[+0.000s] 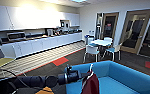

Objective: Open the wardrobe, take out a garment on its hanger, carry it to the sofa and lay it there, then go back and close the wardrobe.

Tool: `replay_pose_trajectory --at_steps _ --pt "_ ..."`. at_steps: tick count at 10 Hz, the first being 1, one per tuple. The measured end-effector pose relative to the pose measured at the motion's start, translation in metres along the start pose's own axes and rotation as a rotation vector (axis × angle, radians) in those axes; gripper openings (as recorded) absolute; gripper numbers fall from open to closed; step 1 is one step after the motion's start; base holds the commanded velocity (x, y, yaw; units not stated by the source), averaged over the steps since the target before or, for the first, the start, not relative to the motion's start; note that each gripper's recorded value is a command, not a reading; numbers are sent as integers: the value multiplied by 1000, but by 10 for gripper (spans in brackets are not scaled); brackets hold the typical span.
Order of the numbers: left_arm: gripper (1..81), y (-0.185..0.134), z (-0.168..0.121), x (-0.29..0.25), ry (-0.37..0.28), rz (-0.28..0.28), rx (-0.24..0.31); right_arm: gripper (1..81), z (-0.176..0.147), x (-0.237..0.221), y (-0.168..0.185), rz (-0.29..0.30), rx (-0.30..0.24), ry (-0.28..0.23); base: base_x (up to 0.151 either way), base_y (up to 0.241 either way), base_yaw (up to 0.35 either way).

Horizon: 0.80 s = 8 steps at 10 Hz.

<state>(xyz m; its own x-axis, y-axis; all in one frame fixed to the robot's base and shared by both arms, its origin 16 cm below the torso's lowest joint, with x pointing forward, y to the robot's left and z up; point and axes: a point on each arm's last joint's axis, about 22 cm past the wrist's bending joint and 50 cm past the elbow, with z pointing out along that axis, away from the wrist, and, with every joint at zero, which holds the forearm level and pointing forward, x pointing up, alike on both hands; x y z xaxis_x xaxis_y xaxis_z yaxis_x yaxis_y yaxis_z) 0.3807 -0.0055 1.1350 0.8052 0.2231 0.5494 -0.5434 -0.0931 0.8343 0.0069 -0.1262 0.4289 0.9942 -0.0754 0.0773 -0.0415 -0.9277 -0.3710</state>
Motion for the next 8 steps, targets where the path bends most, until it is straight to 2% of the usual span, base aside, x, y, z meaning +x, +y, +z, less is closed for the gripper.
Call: replay_pose_trajectory --at_steps 8 --pt "10 0 -4 -3 0 11 0 811 0 2 0 -1 0 2 0 0 -12"
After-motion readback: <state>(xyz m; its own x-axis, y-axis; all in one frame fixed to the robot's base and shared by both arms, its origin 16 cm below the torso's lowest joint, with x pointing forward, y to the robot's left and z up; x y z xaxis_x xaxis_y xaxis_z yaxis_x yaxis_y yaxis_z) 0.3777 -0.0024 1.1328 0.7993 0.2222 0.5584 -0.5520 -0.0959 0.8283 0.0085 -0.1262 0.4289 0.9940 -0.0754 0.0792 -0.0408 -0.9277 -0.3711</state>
